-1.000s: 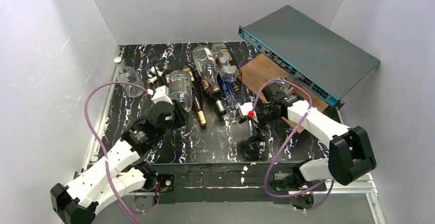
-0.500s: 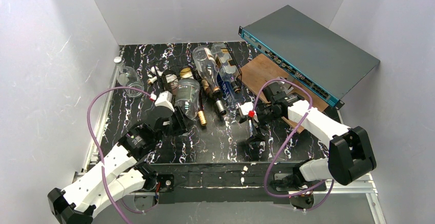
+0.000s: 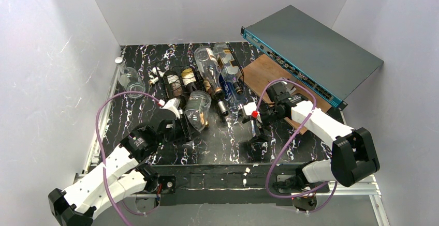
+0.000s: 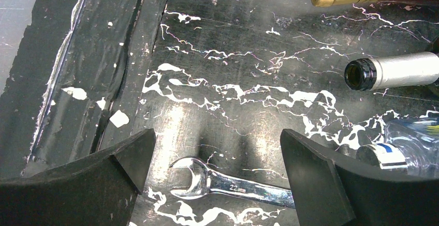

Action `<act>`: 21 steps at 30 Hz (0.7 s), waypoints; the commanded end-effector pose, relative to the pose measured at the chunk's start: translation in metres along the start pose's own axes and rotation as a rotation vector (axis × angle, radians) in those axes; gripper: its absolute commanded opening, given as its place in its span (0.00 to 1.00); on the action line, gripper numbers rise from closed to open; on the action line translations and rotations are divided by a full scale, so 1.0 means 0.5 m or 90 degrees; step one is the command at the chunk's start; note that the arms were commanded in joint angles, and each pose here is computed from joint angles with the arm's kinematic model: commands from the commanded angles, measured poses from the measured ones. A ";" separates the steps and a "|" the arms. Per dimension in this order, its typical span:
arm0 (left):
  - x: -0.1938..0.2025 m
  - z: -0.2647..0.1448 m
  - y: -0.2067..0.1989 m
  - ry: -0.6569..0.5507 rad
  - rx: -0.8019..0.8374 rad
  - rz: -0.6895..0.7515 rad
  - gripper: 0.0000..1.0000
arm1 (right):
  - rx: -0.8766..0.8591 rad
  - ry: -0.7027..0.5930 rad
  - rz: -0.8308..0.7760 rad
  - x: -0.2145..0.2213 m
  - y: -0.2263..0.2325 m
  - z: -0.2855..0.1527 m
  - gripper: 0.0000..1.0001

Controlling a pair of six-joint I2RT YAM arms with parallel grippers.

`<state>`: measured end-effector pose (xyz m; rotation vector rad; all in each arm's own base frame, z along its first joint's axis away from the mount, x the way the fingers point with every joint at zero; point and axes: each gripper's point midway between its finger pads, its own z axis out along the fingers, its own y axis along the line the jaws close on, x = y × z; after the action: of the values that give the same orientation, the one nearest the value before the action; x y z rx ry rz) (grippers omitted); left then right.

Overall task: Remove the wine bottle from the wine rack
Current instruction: Pick up the wine bottle from the wine rack.

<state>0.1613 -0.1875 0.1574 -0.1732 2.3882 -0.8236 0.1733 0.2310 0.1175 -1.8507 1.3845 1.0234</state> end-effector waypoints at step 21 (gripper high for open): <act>0.062 -0.042 -0.152 0.151 0.168 -0.009 0.00 | 0.004 -0.051 -0.034 -0.049 0.005 -0.017 1.00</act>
<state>0.1065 -0.2137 0.1395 -0.0857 2.6633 -0.9841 0.1728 0.2320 0.1255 -1.8371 1.3439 1.0268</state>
